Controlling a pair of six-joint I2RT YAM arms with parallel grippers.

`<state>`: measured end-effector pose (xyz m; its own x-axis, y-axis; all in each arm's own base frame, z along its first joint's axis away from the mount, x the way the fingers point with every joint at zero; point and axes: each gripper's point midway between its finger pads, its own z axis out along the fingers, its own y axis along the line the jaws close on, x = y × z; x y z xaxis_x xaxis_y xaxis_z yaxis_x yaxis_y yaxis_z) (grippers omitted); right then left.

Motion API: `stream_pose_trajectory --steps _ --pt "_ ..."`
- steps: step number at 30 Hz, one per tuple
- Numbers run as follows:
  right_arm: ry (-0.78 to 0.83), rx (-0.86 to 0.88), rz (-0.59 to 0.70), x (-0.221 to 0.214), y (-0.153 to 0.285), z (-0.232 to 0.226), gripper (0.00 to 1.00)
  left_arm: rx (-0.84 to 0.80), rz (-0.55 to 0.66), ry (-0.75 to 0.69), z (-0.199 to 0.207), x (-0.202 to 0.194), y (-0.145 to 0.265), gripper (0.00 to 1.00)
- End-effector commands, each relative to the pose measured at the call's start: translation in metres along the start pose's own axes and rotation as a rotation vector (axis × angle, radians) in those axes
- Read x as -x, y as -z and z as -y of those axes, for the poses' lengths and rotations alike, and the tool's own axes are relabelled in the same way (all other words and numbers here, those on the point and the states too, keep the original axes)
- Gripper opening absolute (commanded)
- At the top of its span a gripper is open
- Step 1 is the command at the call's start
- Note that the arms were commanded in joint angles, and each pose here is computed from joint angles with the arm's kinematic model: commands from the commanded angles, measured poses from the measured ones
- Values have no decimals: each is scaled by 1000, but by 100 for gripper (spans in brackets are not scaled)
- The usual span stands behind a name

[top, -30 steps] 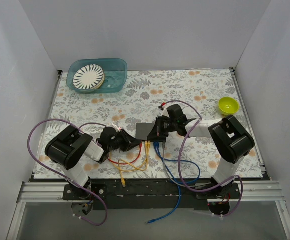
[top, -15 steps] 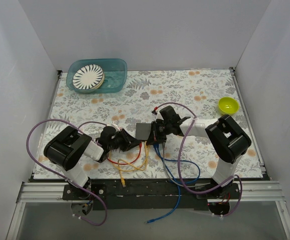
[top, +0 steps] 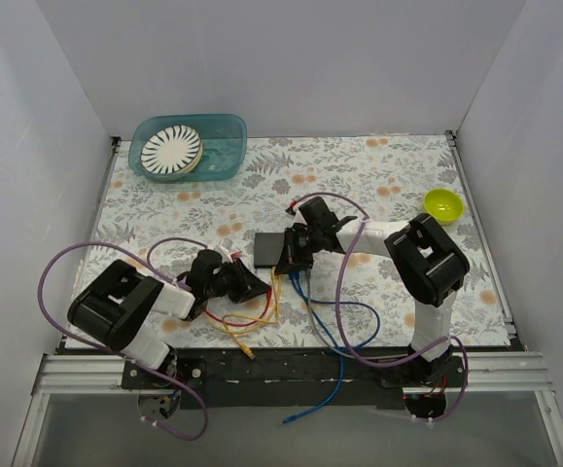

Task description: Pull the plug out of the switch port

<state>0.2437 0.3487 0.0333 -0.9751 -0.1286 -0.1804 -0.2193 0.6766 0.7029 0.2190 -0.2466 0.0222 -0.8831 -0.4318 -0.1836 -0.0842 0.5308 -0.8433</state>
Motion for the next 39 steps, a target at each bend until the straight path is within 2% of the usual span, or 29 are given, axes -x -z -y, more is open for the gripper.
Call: stream_pose_trajectory --steps 1,4,5,7,11,16,19,23,25,26,28,29,30,31,32,35,38,39 --pt "-4 -146 82 12 -15 36 1 148 -121 23 -44 -38 17 0" --pt "2 -125 94 9 -8 31 1 162 -87 22 -41 -32 23 0" --pt "8 -121 100 9 -5 30 1 135 -46 1 -29 -24 26 0" --pt "40 -120 154 16 10 20 1 192 34 11 -33 -8 31 0" --pt "74 -111 203 21 33 9 1 230 239 47 -15 45 49 0" --pt "88 -88 229 33 44 -4 1 387 410 156 -39 96 82 0" --pt "76 -93 229 36 44 -2 1 525 434 240 -71 110 92 0" --pt "66 -102 243 45 49 3 1 611 467 331 -96 123 96 1" --pt "54 -110 252 54 51 7 1 606 481 350 -95 134 94 15" --pt "41 -113 260 60 54 10 3 619 463 355 -98 134 91 38" --pt "28 -111 274 69 54 13 6 592 482 339 -84 151 89 48" --pt "9 -102 298 78 57 14 9 550 469 330 -73 154 86 59" --pt "-5 -100 307 84 57 16 10 522 480 320 -64 160 86 80" --pt "-15 -93 323 90 58 16 11 496 494 308 -56 164 88 95" --pt "-45 -87 339 101 59 19 12 444 524 286 -39 173 92 98" --pt "-97 -75 367 127 59 28 12 314 509 262 -9 174 90 97" --pt "-147 -71 373 146 57 42 12 220 395 237 17 147 71 84" --pt "-161 -68 373 149 55 45 12 201 352 226 22 136 65 74"
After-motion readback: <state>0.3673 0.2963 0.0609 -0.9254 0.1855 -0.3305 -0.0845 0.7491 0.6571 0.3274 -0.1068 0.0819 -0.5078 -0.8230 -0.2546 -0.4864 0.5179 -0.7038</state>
